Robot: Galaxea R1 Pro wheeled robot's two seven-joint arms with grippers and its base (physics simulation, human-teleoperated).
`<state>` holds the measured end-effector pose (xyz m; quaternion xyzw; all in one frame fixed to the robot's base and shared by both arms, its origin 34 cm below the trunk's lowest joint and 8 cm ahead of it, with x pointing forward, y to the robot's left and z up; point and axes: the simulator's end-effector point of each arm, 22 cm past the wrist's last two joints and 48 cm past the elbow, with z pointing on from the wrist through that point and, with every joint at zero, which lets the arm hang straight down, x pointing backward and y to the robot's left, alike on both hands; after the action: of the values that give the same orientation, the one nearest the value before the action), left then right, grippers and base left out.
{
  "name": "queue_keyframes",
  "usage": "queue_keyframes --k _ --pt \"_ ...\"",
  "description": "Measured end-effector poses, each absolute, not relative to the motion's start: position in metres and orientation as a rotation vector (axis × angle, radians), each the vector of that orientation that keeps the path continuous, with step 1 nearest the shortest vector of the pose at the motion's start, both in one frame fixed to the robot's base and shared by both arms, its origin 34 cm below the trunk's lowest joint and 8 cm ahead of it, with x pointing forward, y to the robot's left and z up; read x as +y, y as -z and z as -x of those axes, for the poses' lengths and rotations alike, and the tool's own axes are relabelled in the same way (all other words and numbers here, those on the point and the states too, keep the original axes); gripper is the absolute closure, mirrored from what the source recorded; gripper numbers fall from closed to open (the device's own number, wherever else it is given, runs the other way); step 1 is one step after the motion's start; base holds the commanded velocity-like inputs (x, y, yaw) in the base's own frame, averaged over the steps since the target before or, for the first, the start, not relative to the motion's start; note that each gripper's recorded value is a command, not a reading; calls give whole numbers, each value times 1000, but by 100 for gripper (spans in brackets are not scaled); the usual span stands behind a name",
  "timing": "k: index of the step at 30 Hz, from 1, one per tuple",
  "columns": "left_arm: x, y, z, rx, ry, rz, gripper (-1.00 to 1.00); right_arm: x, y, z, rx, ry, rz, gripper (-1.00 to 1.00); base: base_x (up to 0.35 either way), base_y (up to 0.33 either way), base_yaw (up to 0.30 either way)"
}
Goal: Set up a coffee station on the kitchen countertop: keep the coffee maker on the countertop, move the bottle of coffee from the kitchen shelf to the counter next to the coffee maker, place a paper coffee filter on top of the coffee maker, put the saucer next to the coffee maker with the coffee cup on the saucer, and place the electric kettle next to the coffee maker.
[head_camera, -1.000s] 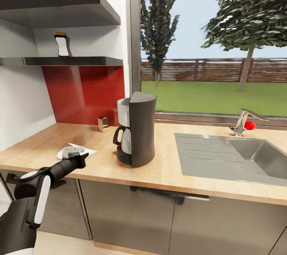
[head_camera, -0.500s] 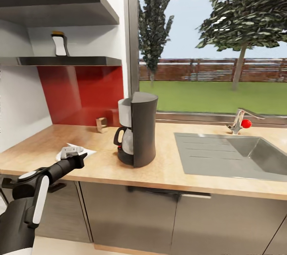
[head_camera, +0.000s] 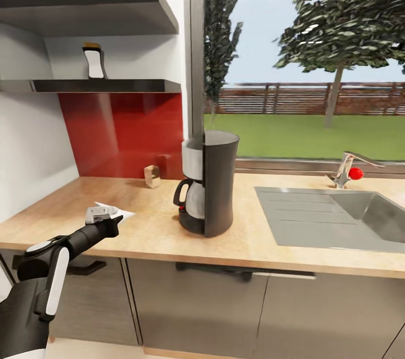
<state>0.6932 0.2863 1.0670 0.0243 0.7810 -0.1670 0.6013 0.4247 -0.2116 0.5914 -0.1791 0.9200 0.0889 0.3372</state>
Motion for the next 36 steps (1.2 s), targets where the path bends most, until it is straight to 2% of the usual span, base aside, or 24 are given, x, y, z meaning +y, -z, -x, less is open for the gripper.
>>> queue_keyframes --k 17,22,31,36 --pt "286 -1067 -693 1810 387 -57 100 -211 -591 -424 2399 -235 469 -100 20 38 -61" --pt "287 -1067 -693 1811 384 -57 100 -211 -591 -425 2399 -235 469 -100 0 265 -29" --pt "287 -1067 -693 1810 385 -58 100 -211 -591 -425 2399 -235 469 -100 0 66 -229" --pt "287 -1067 -693 1810 384 -58 100 -211 -591 -425 2399 -235 469 -100 0 155 -85"
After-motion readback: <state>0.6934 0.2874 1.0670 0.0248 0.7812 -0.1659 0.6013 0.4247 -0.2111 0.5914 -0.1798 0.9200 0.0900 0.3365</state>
